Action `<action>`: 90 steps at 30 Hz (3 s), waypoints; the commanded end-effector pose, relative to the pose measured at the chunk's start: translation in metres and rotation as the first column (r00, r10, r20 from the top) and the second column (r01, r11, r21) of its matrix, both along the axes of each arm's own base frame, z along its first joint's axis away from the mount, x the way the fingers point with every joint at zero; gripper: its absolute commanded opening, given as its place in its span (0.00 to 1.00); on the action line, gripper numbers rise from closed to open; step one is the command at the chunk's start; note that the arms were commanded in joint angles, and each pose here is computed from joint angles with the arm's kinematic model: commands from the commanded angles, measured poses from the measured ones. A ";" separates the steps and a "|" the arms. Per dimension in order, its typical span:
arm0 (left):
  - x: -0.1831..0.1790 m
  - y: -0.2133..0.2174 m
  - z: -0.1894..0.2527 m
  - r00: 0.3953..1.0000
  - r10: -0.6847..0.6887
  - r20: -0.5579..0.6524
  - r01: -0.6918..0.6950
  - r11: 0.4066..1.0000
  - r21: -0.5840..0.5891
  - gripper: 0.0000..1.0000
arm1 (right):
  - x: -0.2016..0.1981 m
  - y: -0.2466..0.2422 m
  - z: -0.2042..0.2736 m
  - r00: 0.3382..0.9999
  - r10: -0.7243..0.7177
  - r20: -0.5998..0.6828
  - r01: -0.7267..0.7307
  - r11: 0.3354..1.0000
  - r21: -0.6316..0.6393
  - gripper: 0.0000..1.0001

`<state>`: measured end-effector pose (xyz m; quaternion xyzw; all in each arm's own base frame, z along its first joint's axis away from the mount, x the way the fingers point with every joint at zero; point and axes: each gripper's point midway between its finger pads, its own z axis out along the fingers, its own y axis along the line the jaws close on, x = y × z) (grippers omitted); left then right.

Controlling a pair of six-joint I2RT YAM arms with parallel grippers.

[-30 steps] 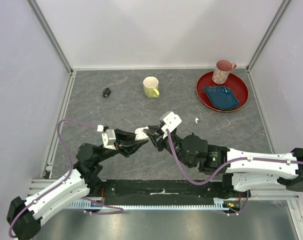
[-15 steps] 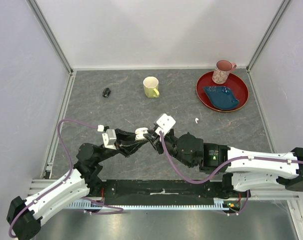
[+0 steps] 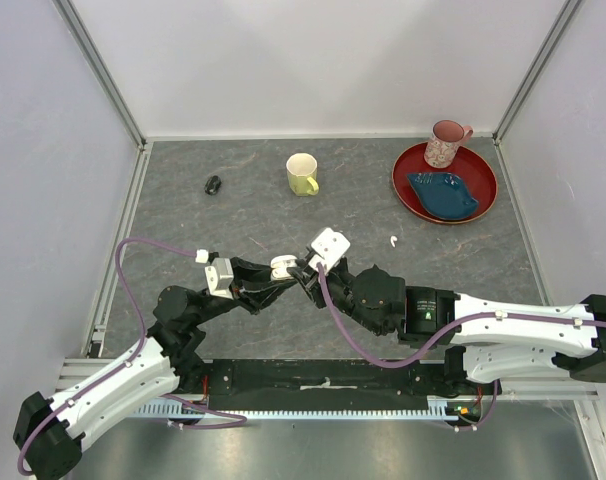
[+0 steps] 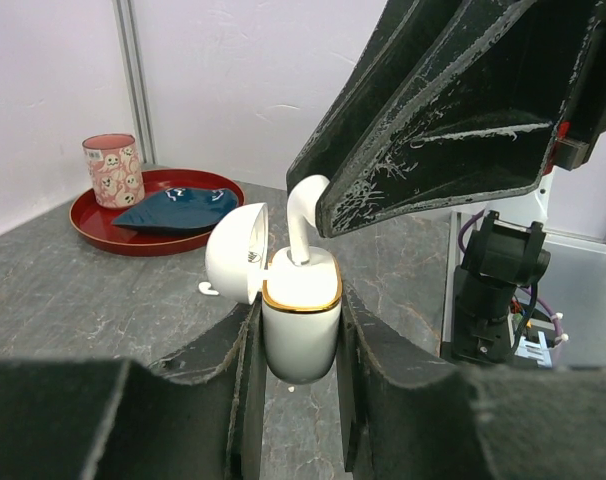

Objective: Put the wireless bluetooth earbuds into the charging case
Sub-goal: Place the earbud in the charging case, then pick up the earbud from the center of the board.

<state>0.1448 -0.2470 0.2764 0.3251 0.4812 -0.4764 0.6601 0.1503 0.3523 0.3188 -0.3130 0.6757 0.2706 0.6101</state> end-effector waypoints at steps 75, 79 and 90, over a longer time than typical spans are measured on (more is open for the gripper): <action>0.049 0.002 0.075 0.974 0.133 0.183 -0.123 0.990 -0.066 0.02 | 0.106 -0.170 -0.042 0.668 -0.487 -0.563 0.649 0.751 0.120 0.98; 0.059 0.007 0.078 0.963 0.167 0.210 -0.155 0.985 -0.075 0.02 | 0.105 -0.178 -0.045 0.655 -0.513 -0.555 0.665 0.740 0.100 0.98; 0.076 0.030 0.072 0.929 0.299 0.217 -0.278 0.953 -0.125 0.02 | 0.118 -0.170 -0.067 0.615 -0.557 -0.559 0.674 0.739 0.005 0.98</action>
